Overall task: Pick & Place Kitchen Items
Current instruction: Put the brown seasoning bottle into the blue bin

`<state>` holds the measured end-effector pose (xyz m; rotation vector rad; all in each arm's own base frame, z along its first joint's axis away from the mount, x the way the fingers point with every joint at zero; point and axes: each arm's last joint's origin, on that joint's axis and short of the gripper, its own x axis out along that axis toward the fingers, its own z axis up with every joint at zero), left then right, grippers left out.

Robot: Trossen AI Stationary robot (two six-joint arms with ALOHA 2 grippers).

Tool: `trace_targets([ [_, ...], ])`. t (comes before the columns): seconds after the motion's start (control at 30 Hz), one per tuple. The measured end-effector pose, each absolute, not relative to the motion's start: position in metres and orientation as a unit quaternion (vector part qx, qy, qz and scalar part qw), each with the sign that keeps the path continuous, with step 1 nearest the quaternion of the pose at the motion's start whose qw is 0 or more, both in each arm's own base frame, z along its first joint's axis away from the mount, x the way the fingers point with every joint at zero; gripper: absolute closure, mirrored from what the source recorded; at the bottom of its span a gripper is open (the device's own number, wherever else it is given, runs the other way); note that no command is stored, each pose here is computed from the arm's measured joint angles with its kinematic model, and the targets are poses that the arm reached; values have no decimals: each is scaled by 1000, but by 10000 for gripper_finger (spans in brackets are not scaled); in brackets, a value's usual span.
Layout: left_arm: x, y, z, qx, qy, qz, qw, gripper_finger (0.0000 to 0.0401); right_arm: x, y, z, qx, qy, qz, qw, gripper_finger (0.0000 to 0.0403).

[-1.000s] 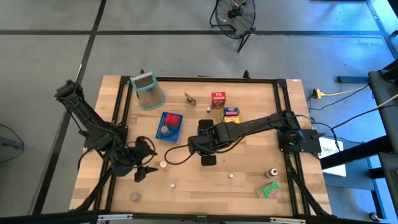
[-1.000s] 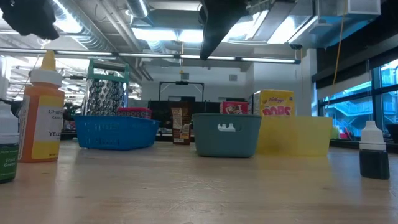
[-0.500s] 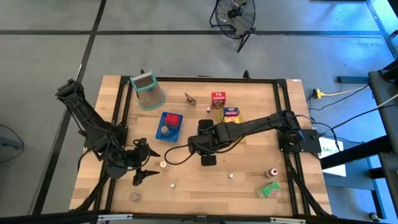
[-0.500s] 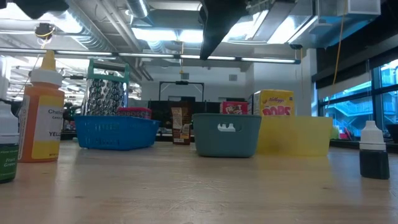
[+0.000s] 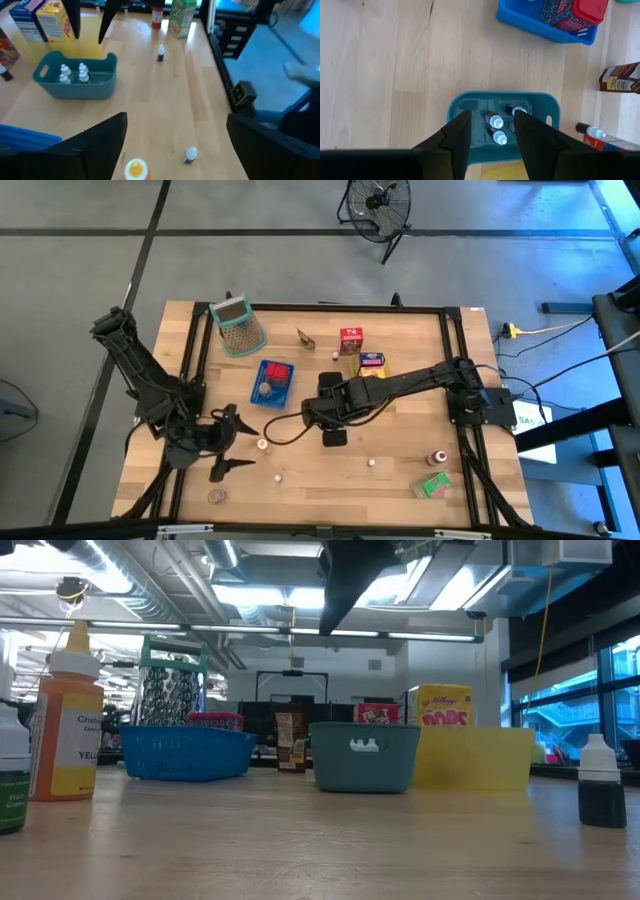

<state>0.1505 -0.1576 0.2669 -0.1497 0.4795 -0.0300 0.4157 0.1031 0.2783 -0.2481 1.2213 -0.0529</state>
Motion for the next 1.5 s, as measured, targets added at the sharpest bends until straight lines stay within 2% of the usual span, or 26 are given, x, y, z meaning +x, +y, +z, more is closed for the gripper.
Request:
trace_targets([
  [0.27, 153, -160, 273, -52, 201, -16, 978, 63, 416, 103, 278, -115, 570, -25, 813, 251],
  [0.6, 148, -161, 275, -6, 164, 35, 986, 62, 417, 103, 279, -113, 567, -26, 816, 251],
  [0.9, 144, -158, 272, 17, 149, 92, 984, 22, 417, 103, 279, -112, 567, -27, 816, 251],
  [1.0, 143, -159, 268, 25, 172, 69, 982, 18, 417, 103, 279, -112, 567, -27, 816, 251],
  [1.2, 142, -165, 272, -13, 242, -36, 969, 17, 417, 103, 279, -112, 566, -27, 816, 251],
  [1.3, 141, -166, 275, -20, 289, -36, 956, 17, 418, 104, 279, -111, 564, -27, 818, 251],
  [1.5, 146, -175, 281, 26, 406, 4, 914, 17, 418, 104, 279, -110, 562, -27, 819, 251],
])
